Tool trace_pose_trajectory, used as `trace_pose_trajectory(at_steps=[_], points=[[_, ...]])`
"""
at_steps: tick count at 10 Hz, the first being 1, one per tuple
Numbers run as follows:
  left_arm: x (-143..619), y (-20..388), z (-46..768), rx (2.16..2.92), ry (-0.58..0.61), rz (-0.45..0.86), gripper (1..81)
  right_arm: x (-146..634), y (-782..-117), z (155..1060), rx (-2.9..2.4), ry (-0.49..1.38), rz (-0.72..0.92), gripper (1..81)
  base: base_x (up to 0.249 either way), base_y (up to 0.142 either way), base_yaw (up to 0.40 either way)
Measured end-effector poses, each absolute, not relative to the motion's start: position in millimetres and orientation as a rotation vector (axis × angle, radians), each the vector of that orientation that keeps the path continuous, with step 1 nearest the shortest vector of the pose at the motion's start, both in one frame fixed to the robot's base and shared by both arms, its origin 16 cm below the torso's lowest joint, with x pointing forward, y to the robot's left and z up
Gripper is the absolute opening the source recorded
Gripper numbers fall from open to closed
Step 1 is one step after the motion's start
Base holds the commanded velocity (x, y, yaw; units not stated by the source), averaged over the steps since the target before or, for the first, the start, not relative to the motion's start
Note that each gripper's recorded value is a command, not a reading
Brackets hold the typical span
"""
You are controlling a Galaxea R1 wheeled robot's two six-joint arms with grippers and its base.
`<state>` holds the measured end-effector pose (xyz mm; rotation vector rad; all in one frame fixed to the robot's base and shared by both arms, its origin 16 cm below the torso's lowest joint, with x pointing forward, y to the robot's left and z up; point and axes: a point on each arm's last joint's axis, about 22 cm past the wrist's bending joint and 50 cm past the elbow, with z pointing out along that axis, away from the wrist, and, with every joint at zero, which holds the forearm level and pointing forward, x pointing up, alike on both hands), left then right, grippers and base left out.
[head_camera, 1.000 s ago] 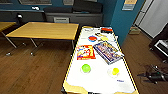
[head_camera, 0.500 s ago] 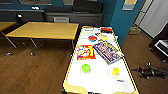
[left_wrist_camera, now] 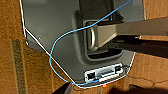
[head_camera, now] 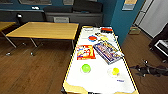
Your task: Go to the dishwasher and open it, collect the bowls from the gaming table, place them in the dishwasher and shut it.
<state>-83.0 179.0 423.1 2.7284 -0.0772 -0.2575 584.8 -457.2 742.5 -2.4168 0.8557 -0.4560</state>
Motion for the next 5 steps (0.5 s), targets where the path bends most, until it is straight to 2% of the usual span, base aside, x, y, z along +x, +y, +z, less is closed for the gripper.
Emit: trace_pose_trajectory(at_steps=[5], points=[[-83,184,422,2.740,-0.081,-0.260,81.1,626,-446,754,-2.384,0.898,-0.476,81.1,0.000,0.000,0.000]])
